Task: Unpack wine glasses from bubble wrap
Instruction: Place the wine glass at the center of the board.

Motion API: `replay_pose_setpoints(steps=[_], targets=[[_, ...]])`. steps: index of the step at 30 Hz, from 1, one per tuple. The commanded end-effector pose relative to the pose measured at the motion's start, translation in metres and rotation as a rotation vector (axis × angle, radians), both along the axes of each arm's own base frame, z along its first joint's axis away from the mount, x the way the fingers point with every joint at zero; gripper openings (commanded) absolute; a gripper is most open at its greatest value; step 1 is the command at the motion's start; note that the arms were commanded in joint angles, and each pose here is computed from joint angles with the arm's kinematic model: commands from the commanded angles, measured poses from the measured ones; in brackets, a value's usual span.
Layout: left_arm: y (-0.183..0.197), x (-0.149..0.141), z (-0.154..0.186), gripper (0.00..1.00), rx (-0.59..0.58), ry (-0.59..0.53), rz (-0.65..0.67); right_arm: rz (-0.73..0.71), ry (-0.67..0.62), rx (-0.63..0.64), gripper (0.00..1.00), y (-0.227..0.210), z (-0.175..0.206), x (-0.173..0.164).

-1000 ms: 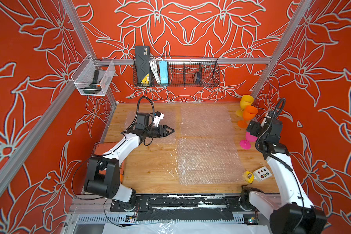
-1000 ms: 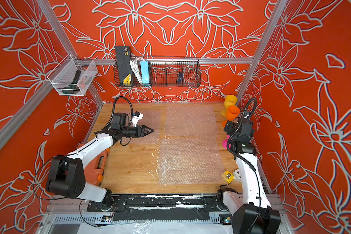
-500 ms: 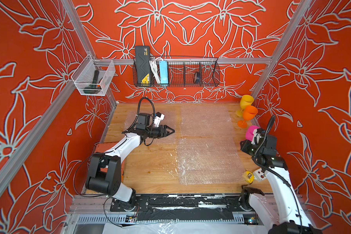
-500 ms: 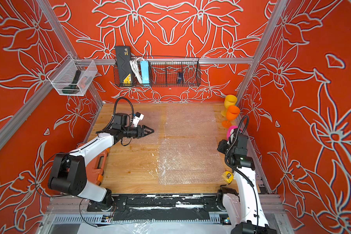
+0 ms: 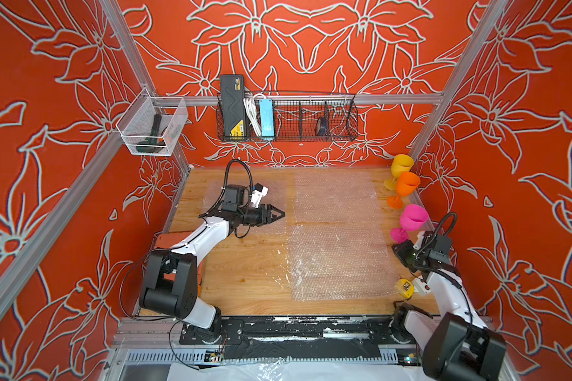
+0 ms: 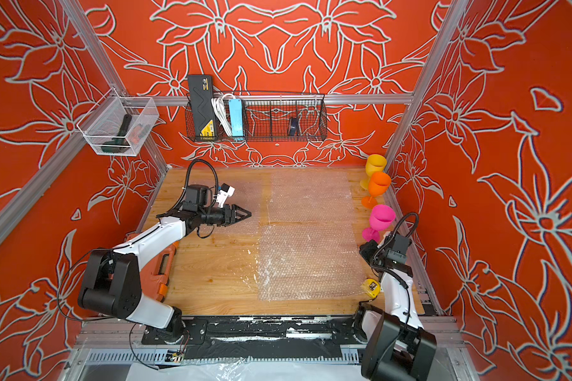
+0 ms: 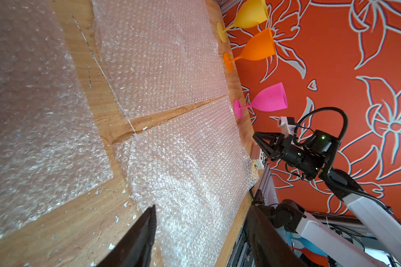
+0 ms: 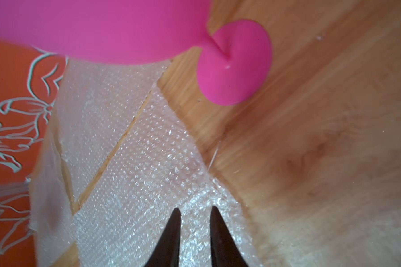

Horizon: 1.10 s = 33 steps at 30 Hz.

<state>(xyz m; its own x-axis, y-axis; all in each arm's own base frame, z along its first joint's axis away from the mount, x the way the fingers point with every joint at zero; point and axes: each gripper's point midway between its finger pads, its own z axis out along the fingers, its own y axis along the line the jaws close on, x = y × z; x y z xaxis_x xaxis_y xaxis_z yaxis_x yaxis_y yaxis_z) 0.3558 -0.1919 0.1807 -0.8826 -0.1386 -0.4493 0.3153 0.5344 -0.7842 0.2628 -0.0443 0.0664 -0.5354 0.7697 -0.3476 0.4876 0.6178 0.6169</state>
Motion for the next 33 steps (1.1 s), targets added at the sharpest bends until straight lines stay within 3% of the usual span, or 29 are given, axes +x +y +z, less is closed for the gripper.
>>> replay_pose_setpoints(steps=[1, 16, 33], targets=[[0.001, 0.002, -0.003, 0.62, -0.009, 0.005, 0.002, -0.029, -0.107, 0.114, 0.24, -0.007, 0.012, 0.02], [0.004, 0.01, -0.013, 0.62, -0.002, 0.04, 0.031, -0.084, -0.199, 0.285, 0.23, -0.057, 0.003, 0.074], [0.011, 0.011, -0.02, 0.62, 0.021, 0.054, 0.067, -0.099, -0.23, 0.339, 0.25, -0.072, -0.009, 0.101]])
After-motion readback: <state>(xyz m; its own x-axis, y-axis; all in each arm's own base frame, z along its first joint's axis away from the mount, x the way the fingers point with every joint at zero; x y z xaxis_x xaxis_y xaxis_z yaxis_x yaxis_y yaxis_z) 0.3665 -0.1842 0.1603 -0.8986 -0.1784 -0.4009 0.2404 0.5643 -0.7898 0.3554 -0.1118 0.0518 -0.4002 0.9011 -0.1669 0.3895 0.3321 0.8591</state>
